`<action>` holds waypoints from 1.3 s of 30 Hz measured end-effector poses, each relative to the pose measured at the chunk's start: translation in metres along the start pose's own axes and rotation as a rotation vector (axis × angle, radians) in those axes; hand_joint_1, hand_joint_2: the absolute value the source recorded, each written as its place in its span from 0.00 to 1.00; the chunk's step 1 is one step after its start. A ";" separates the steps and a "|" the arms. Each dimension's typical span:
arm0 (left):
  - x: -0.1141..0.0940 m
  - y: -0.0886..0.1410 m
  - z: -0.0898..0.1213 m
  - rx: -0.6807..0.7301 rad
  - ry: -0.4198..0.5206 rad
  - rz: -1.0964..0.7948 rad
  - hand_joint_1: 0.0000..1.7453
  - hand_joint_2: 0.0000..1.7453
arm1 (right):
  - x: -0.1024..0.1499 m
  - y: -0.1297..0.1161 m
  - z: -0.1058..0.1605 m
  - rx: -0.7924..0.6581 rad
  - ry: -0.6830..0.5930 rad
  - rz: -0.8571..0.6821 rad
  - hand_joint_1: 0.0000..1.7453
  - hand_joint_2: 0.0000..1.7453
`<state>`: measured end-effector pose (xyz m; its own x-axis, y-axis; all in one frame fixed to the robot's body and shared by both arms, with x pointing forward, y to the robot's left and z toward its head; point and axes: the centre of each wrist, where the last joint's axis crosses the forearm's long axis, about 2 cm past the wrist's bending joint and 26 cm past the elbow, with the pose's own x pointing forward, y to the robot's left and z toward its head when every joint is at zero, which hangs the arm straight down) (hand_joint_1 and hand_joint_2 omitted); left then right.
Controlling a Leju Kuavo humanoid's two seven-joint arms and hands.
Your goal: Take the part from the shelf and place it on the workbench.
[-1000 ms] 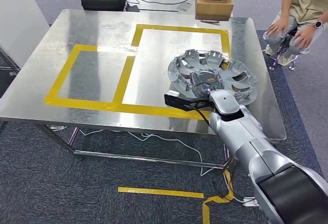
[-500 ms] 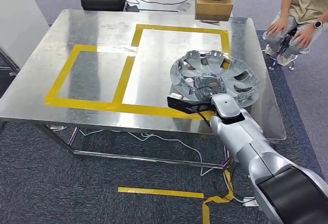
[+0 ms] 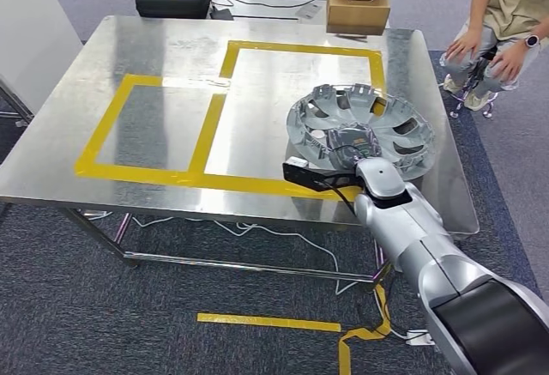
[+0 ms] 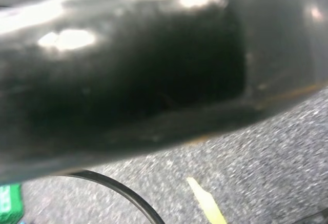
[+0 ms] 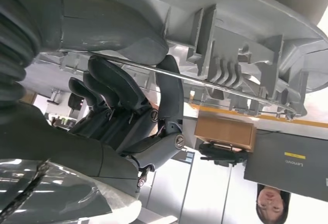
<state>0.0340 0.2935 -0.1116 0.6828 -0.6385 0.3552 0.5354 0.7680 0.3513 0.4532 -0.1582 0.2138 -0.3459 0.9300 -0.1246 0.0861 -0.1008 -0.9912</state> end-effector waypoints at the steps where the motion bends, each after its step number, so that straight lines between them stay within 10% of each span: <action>1: 0.000 0.000 0.000 0.013 -0.023 -0.006 0.00 0.00 | -0.001 0.001 0.000 0.001 -0.002 0.002 1.00 1.00; 9: -0.001 -0.003 0.002 0.060 -0.264 0.012 0.00 0.00 | -0.022 0.011 0.007 0.007 -0.004 0.009 1.00 1.00; 30: -0.005 -0.004 0.003 -0.021 -0.243 0.010 0.00 0.00 | -0.032 0.016 0.010 0.017 0.007 0.023 1.00 1.00; 32: -0.005 -0.004 0.003 -0.018 -0.234 0.013 0.00 0.50 | -0.032 0.016 0.011 0.017 0.009 0.024 0.50 0.50; 34: -0.005 -0.004 0.003 -0.009 -0.228 0.016 0.00 0.50 | -0.033 0.017 0.011 0.018 0.010 0.025 0.00 0.00; 36: -0.005 -0.004 0.003 0.005 -0.234 0.015 0.00 0.00 | -0.035 0.017 0.011 0.020 0.011 0.027 0.00 0.00; 39: -0.005 -0.004 0.003 0.026 -0.244 0.011 0.00 0.00 | -0.037 0.017 0.012 0.021 0.015 0.030 0.00 0.00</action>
<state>0.0276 0.2936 -0.1121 0.5467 -0.6256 0.5565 0.5132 0.7755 0.3677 0.4567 -0.1983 0.2007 -0.3298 0.9315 -0.1534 0.0762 -0.1357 -0.9878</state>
